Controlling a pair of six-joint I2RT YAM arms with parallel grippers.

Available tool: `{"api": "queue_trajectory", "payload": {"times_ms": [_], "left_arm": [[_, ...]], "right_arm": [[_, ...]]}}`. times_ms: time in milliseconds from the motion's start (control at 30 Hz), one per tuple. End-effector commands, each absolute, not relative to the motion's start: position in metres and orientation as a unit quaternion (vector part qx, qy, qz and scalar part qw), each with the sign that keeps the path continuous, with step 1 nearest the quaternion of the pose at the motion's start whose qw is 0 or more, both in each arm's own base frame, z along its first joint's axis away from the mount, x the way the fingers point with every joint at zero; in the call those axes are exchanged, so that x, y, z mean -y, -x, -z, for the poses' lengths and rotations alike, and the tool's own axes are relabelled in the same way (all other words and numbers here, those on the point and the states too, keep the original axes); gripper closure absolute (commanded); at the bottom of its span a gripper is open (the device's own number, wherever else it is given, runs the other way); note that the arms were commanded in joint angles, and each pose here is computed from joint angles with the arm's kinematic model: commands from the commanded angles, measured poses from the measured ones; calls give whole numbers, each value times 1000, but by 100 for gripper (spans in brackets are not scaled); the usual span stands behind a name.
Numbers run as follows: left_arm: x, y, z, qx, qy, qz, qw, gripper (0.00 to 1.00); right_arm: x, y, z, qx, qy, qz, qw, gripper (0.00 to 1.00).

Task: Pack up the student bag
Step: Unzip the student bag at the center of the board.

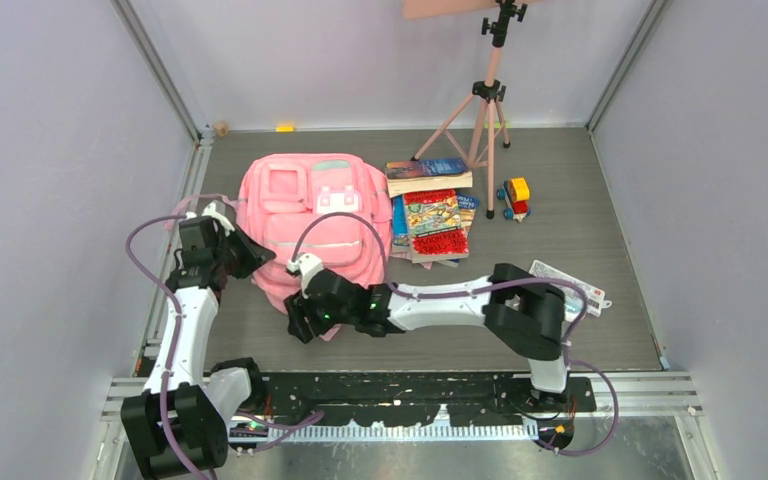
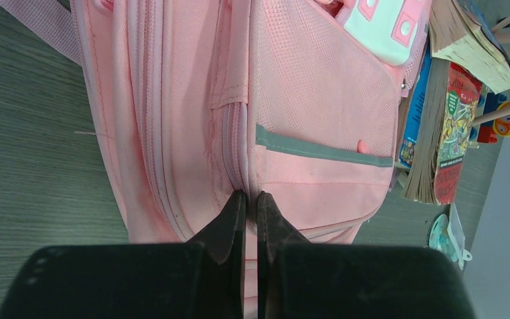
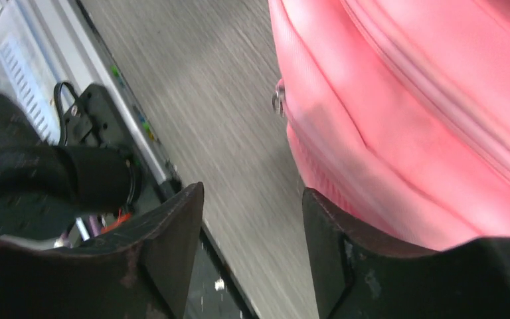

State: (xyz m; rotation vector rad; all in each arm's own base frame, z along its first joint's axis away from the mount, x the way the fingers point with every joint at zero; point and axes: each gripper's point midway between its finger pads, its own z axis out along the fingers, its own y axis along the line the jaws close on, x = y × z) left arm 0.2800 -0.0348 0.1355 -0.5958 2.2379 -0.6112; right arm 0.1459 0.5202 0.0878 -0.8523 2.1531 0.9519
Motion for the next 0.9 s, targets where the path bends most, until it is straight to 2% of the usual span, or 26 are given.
{"api": "queue_trajectory", "payload": {"times_ms": [0,100,200,233,333,467,767,867], "left_arm": [[47,-290,-163,-861,183,265,394,100],[48,-290,-160,-862,183,268,389,100],[49,-290,-160,-863,181,269,387,100],[49,-290,-160,-863,180,269,387,100],[50,-289,-159,-864,179,271,385,100],[49,-288,-158,-866,177,266,384,100],[49,-288,-157,-868,178,264,381,100],[49,-288,-157,-868,179,264,381,100]], "right_arm": [[-490,-163,-168,-790,292,-361,401,32],[-449,-178,-170,-808,260,-322,420,24],[-405,-206,-143,-841,221,-266,417,12],[-399,-208,-135,-850,212,-263,405,12],[-361,-233,-106,-880,156,-245,376,11],[-341,-250,-97,-888,54,-282,359,11],[-340,-267,-76,-892,-51,-283,349,11],[-344,-273,-76,-884,-70,-295,355,14]]}}
